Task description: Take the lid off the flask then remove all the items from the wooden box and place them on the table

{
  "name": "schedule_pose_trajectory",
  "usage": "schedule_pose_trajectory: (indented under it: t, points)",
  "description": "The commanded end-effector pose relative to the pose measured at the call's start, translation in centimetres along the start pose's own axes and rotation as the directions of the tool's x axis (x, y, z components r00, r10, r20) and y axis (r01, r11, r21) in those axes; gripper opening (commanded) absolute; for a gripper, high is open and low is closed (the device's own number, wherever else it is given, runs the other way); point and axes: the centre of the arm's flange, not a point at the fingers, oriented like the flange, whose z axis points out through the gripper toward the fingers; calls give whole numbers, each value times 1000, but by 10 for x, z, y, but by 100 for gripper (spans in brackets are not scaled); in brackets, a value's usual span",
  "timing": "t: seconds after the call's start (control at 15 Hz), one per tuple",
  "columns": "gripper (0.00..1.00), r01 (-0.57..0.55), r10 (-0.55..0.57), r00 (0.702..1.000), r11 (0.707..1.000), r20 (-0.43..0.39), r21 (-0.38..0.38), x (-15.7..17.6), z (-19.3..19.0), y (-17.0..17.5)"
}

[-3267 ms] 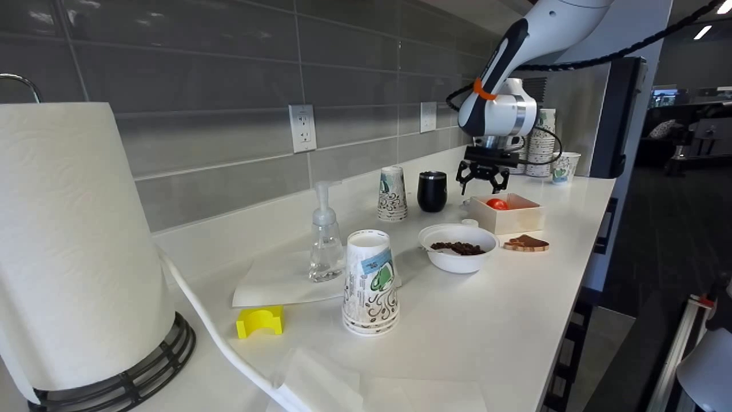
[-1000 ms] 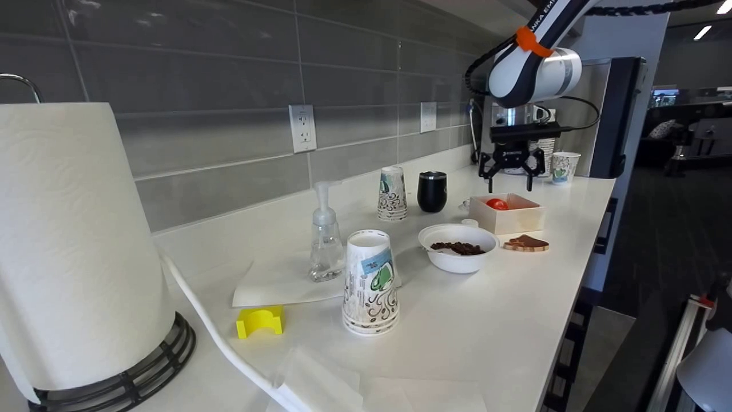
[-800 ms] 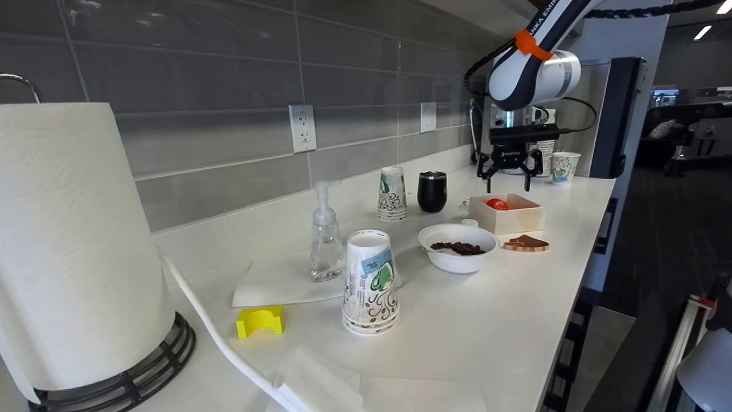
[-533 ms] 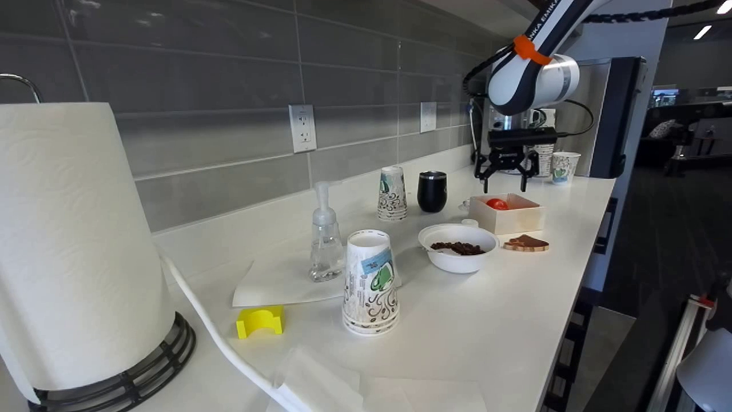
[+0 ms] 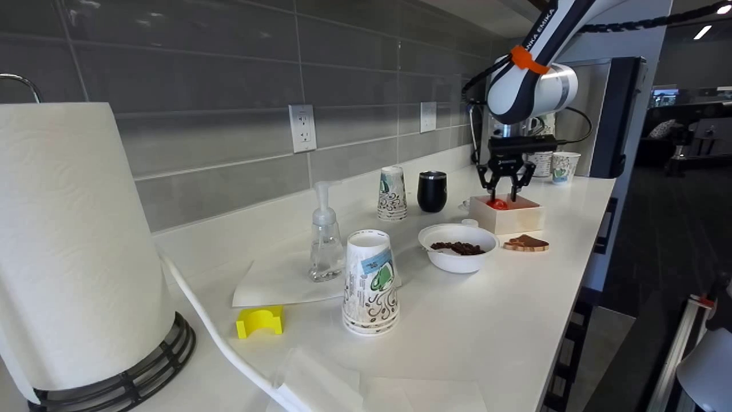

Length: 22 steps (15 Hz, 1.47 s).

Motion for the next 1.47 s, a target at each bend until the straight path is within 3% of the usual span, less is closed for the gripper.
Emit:
schedule_pose_trajectory:
  t: [0.0,0.2,0.8,1.2,1.4]
  points:
    - [22,18,-18,1000,1000,-20,13,-3,8,3]
    - [0,24,-23,999,999,-26,24,-5,9,1]
    - [0,37,-34,997,998,-63,47,-10,-4,2]
    - [0,47,-39,993,996,-109,77,-8,-54,19]
    - [0,1,16,984,995,-176,99,2,-80,30]
